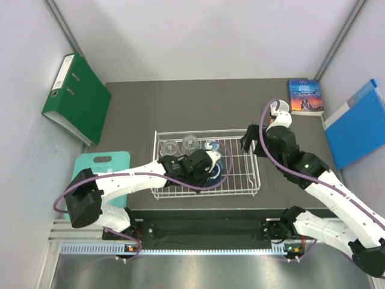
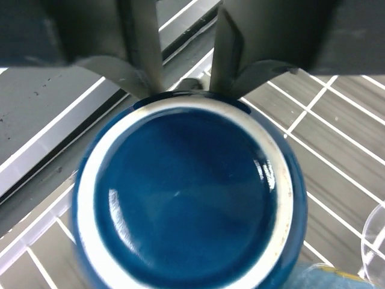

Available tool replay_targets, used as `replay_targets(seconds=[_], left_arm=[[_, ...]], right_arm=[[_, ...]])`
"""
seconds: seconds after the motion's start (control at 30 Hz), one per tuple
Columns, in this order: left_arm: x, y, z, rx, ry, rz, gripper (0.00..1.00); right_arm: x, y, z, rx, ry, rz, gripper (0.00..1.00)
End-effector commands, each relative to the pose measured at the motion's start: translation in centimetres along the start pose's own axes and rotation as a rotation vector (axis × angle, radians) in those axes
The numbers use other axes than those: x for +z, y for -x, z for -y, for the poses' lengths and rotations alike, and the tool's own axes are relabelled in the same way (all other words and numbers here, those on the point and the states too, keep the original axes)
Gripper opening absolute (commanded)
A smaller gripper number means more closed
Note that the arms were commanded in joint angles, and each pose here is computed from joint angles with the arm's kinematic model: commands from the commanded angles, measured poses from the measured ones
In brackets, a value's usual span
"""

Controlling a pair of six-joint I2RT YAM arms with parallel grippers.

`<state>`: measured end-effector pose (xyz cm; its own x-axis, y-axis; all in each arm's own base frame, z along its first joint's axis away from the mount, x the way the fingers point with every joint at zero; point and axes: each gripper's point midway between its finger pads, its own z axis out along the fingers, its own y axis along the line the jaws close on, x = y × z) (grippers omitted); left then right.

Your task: Unload the cups from the dish rack

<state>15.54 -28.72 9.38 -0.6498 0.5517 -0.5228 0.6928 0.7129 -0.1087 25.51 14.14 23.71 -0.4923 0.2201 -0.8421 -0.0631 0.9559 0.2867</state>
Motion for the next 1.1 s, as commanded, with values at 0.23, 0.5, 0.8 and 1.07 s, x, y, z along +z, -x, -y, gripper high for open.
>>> replay_targets(seconds=[0.23, 0.5, 0.8, 1.07], left_arm=[[0.6, -1.6, 0.5, 0.001, -0.035, -0.045, 0.38], [0.9, -1.4, 0.9, -0.001, -0.048, -0.048, 0.0], [-4.2, 4.2, 1.9, -0.011, -0.076, 0.115, 0.0], [-12.6, 10.8, 3.7, -0.033, -0.149, 0.301, 0.0]], right_arm=[[0.5, 0.0, -0.6, 0.028, 0.012, 0.019, 1.0], [0.4, 0.0, -0.5, 0.033, 0.013, 0.023, 1.0], [-0.6, 2.3, -0.9, 0.055, 0.019, 0.076, 1.0], [-1.2, 4.4, -2.3, 0.091, 0.056, 0.105, 0.97]])
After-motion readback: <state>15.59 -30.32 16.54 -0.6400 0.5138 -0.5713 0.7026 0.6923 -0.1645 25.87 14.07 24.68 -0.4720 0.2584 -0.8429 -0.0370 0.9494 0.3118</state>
